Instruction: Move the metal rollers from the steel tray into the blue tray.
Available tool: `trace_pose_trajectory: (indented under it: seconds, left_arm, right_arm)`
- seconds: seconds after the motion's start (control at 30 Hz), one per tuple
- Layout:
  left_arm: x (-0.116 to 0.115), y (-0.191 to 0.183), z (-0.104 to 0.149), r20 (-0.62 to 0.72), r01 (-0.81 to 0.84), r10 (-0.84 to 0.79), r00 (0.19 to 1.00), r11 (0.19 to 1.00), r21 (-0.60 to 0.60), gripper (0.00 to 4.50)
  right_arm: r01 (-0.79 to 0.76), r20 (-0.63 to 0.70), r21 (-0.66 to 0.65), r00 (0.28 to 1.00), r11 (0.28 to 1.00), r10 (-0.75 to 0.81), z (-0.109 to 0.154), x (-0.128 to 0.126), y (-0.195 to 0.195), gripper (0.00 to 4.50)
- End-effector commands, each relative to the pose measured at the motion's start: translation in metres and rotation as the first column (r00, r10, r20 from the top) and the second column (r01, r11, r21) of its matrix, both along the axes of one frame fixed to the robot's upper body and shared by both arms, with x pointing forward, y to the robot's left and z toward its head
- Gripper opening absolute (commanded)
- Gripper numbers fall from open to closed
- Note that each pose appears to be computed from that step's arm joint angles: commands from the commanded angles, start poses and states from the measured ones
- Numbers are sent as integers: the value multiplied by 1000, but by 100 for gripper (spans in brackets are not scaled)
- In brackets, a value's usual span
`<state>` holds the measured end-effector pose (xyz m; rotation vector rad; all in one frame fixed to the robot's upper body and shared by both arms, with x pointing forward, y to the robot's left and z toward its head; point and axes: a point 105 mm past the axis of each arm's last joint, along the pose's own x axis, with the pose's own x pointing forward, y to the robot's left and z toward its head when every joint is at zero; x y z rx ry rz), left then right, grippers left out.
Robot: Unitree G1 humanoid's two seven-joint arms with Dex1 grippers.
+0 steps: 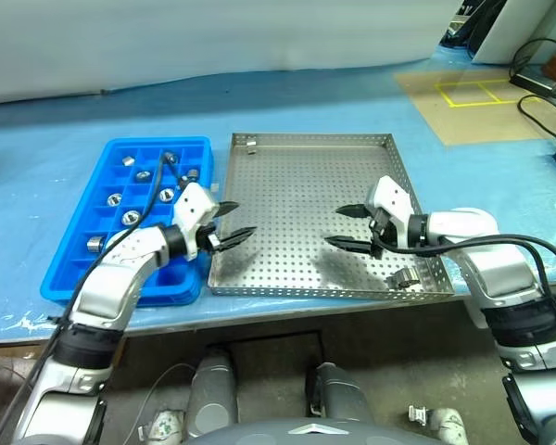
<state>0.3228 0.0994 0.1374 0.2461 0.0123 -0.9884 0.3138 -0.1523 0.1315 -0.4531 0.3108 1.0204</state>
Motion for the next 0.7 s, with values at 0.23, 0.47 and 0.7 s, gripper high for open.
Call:
trace_pose_trajectory:
  seconds: [0.23, 0.47, 0.7]
  left_arm:
    - [-4, -34, 0, 13, 119, -119, 993, 993, -8, 332]
    - [0, -43, 1, 4, 146, -146, 989, 989, -11, 332]
    - [-6, -43, -10, -22, 146, -147, 989, 989, -5, 332]
  right_arm:
    - [172, -23, -192, 984, 966, -179, -9, -22, -86, 356]
    - [210, -49, -209, 973, 955, -225, -17, -42, -97, 356]
    - [222, -58, -219, 969, 950, -240, -27, -44, -98, 356]
